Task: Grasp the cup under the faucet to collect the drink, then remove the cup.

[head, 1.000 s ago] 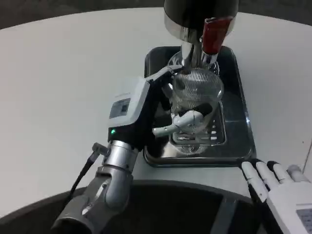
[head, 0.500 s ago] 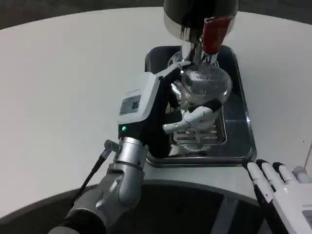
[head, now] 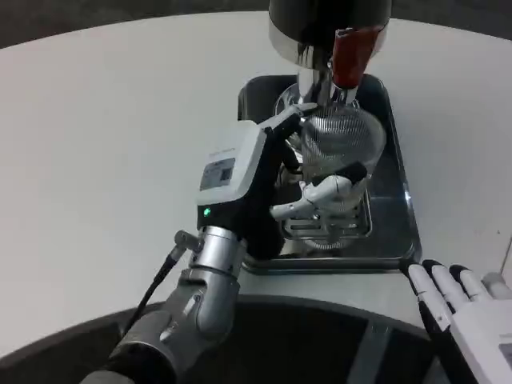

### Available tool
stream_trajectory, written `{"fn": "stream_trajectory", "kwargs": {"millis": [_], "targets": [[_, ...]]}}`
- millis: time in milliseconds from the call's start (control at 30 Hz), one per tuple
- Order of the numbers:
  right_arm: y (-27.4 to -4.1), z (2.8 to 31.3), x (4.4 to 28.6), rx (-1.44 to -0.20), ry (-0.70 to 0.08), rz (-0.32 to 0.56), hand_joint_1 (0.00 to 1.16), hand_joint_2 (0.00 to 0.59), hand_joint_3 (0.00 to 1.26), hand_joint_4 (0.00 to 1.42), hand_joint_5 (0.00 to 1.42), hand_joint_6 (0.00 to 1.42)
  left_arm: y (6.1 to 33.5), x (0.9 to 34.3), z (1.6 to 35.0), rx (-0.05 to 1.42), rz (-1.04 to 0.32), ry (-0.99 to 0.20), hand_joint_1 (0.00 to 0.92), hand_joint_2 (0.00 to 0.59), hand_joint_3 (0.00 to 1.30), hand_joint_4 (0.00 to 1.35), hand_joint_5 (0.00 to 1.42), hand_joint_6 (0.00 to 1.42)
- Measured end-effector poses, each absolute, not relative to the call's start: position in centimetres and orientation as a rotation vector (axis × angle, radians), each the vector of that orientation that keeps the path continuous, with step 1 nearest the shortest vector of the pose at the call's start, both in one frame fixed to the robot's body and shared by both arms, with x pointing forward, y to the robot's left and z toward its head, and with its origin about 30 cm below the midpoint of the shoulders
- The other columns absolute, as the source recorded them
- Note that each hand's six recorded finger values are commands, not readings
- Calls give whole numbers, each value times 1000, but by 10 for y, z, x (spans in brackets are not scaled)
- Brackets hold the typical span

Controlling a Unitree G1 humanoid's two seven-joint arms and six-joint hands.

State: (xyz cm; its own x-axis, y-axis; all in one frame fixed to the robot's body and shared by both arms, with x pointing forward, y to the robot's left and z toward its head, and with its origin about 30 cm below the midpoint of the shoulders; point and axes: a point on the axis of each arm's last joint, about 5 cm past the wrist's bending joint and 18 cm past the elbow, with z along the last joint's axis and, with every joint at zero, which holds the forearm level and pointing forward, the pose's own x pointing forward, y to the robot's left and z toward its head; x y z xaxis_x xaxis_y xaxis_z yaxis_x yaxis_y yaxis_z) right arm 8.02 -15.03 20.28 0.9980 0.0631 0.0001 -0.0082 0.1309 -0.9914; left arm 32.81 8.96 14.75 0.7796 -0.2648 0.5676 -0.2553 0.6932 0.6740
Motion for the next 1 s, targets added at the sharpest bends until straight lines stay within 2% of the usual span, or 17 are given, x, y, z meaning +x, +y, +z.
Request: {"fn": "stream_trajectory", "kwargs": {"millis": [100, 333, 567, 733, 1000], "targets": [[-150, 202, 81, -1438, -44, 53, 693, 271, 0, 0, 0, 0, 92, 329, 148, 828, -9, -692, 160, 131, 329, 334, 672, 1155], [-150, 202, 81, -1434, -42, 53, 697, 273, 0, 0, 0, 0, 94, 329, 147, 835, -21, -680, 158, 64, 242, 237, 609, 1086], [-150, 202, 81, -1429, -41, 55, 702, 275, 0, 0, 0, 0, 100, 330, 148, 853, -17, -673, 104, 9, 191, 198, 565, 1040], [-149, 201, 82, -1426, -41, 58, 705, 276, 0, 0, 0, 0, 102, 330, 148, 850, -31, -671, 67, 0, 170, 189, 547, 1000], [-149, 199, 83, -1419, -31, 64, 706, 276, 0, 0, 0, 0, 107, 326, 144, 834, -52, -678, 59, 0, 176, 196, 538, 975]]}}
